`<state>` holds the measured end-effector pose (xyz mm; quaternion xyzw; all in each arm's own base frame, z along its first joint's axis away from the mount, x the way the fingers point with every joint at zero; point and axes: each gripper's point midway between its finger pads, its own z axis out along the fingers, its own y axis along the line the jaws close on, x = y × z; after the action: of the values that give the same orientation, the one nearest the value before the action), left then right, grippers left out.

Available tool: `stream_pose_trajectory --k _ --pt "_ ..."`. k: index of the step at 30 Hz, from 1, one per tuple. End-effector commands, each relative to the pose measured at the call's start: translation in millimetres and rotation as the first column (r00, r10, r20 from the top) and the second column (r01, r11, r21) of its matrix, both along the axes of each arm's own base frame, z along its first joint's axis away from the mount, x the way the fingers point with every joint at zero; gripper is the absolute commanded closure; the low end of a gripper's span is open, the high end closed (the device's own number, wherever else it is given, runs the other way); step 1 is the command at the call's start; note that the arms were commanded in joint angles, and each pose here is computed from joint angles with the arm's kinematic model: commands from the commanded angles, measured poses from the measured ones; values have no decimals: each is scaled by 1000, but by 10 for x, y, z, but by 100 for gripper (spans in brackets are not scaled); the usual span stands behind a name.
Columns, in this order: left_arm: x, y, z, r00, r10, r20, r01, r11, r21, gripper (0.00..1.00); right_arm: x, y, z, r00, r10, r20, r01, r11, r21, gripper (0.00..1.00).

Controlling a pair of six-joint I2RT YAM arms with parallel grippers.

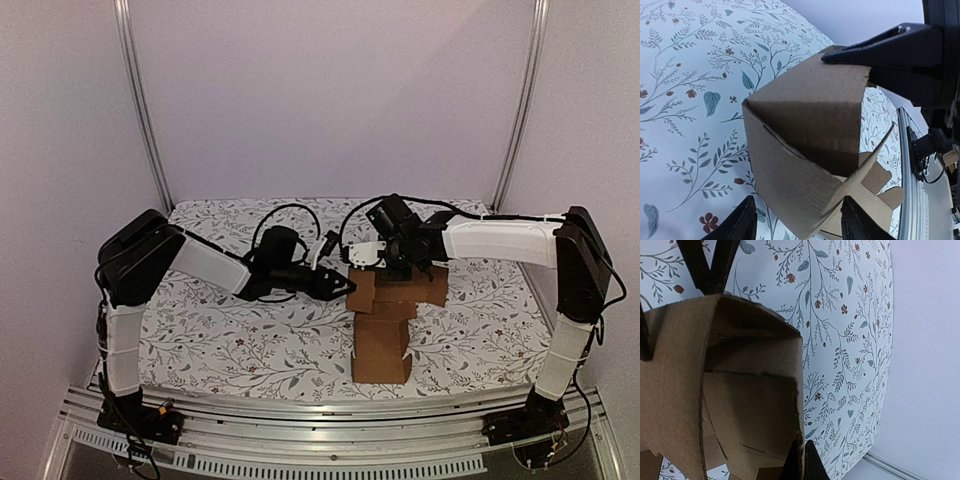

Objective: Fold the paper box

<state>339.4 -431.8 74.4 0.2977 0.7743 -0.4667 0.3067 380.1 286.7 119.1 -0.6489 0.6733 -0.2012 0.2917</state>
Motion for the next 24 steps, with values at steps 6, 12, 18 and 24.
stream_pose_trajectory --k 6,12,18,24 --pt "-120 -135 -133 1000 -5 9 5 1000 27 44 37 49 316 995 -18 94 12 997 72 100" --pt "-142 -107 -105 998 47 44 -48 999 8 45 -76 36 208 993 -4 118 0 999 33 100" --pt "-216 -127 -158 995 66 73 -65 998 -8 46 -123 48 112 984 21 179 -20 1000 -8 100" --pt "-296 -165 -190 989 90 117 -86 996 -37 46 -121 65 183 974 8 228 -13 1000 21 100"
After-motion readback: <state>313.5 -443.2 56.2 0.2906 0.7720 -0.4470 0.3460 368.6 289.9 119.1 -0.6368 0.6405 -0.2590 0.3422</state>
